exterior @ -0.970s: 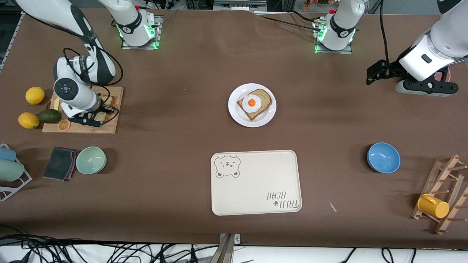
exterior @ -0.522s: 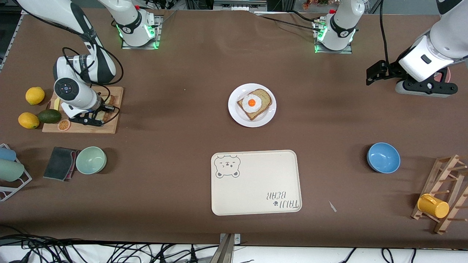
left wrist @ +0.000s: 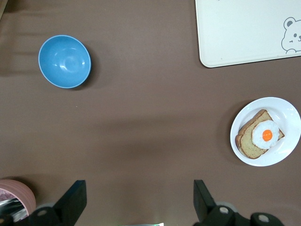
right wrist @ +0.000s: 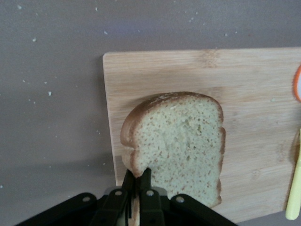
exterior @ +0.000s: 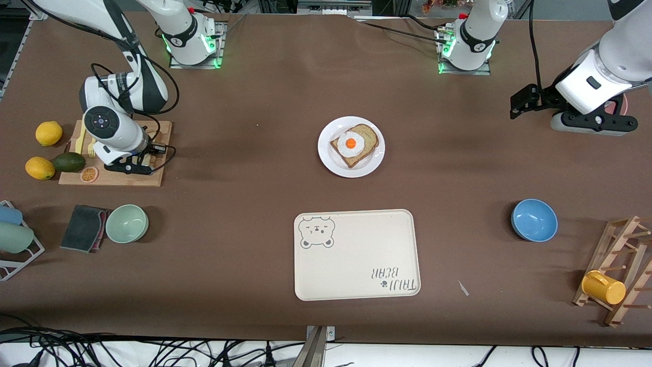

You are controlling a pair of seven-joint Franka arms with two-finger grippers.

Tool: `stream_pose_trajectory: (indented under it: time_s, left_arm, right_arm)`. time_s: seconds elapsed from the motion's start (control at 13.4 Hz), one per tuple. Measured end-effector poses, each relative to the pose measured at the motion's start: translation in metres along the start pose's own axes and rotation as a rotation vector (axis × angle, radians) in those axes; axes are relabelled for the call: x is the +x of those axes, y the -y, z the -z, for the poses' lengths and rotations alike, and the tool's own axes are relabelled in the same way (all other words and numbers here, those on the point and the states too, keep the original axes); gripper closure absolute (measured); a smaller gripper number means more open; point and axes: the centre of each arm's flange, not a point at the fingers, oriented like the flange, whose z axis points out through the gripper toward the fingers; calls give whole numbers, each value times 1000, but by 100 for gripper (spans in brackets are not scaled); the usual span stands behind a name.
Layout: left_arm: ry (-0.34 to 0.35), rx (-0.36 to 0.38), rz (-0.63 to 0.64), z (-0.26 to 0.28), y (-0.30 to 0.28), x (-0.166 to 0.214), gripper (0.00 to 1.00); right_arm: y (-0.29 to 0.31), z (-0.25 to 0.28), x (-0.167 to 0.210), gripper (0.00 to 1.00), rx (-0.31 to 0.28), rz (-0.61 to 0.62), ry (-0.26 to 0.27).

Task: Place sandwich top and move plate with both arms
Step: 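Lift the bread slice with the right gripper toward the white plate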

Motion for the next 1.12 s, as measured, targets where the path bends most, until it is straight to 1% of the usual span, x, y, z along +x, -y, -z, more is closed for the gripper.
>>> stream_pose_trajectory:
  time_s: [0.07,0.22,0.37,0.45,0.6,0.75,0.97,1.12]
  left_arm:
    - [0,0,0,0,0,0,0]
    - [0,0,0,0,0,0,0]
    - [0,0,0,0,0,0,0]
    - [0,0,0,0,0,0,0]
    - [0,0,0,0,0,0,0]
    - [0,0,0,0,0,0,0]
    - [-1,0,0,0,0,0,0]
    - [-1,0,0,0,0,0,0]
  right_arm:
    - [3,6,1,93,-6,11,7]
    - [21,31,3,93,-32,43,46]
    - [57,77,5,93,-37,80,74]
    - [76,103,4,93,-31,98,76]
    - [110,156,1,93,-31,143,58]
    - [150,195,-6,93,-22,201,10]
    - [242,229,-29,93,44,280,-35]
    - [318,241,-53,93,63,283,-59]
